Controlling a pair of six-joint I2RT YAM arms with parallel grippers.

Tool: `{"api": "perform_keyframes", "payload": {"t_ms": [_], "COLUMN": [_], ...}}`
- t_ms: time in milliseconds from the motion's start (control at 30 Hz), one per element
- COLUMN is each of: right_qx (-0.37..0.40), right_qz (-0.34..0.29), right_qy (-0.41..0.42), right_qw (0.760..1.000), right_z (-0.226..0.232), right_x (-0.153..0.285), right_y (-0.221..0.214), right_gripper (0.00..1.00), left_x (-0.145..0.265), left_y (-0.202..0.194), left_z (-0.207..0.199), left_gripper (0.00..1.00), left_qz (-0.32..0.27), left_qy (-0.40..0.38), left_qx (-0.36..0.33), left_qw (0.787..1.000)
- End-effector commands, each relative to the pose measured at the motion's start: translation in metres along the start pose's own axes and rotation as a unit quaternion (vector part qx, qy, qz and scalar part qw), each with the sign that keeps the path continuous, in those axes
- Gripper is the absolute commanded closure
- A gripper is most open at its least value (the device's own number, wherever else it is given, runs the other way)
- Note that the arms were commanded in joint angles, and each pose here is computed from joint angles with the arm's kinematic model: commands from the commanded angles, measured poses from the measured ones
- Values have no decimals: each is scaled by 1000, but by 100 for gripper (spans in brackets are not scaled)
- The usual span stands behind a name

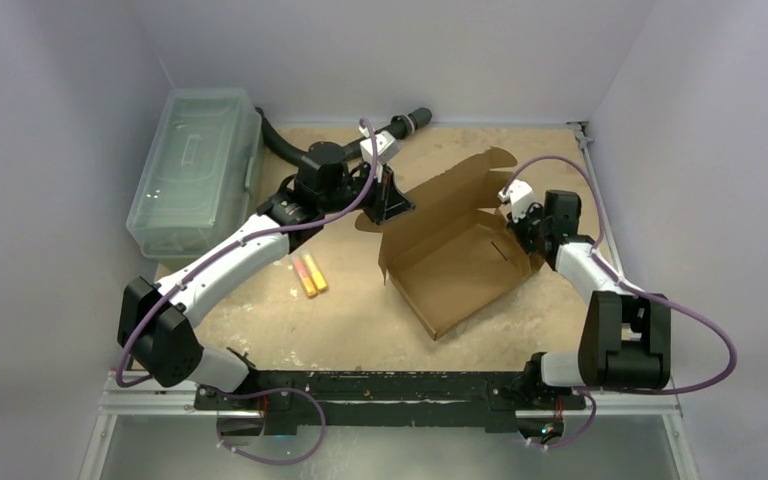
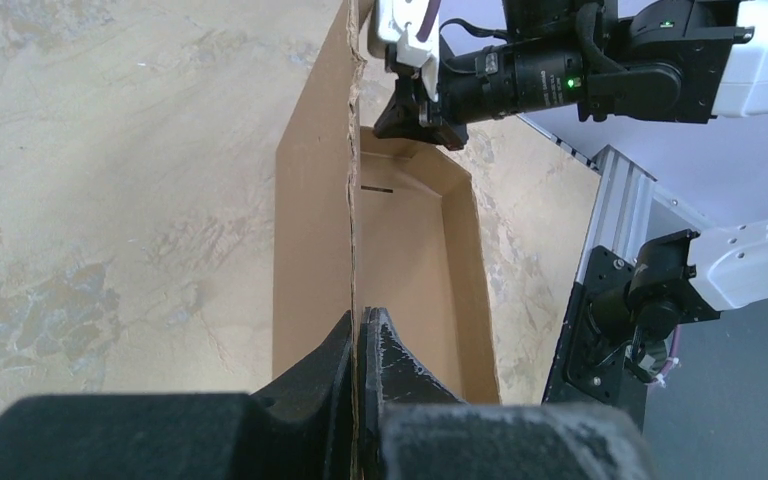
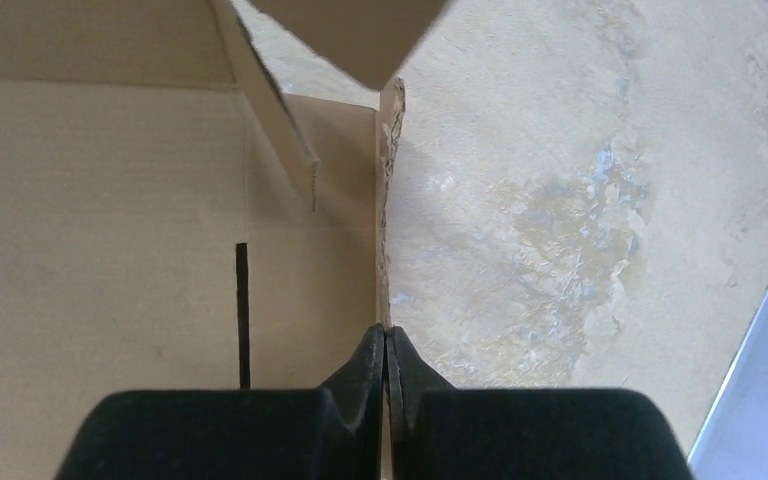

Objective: Fold the paper box

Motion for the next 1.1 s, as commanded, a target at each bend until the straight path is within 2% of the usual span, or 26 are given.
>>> {"api": "perform_keyframes", "payload": {"t_ms": [0,133,367,533,800,1067], "right_qx": [-41,-64,-36,-23,-37,25], "right_qz": [-36,-62,-123,-109,-39,-63], "right_qy": [5,41,73,75,95,93], "right_qw": [998,995,989,991,994,993], "right_z": [-15,-16,-6,-4,-2,11], "right_x": [4,12,39,42,19,27], "right_y": [12,15,41,35,9,19], "right_gripper": [100,100,100,100,100,100], "left_x": [14,10,2,0,5,1], "left_y": [18,18,25,28,36,29], "left_z": [-9,-8,2,14,10,16], "left_gripper": [100,100,100,100,100,100], "left_qz": [-27,-24,-8,-14,-54,-43], "left_qy": [-17,-21,-1,28,26,32], "left_qx": [-31,-25,-9,24,35,43], "left_qw": [999,999,1000,999,998,998]}}
Point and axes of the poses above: each gripper's point midway between its finger pads, its own x axis back along the fingers, its own z axis along the line the jaws close on, y = z × x, the point moved 3 cm from there along x, back along the fingers, and after that the axes turned 1 degree about -x, right-handed, at the moved point
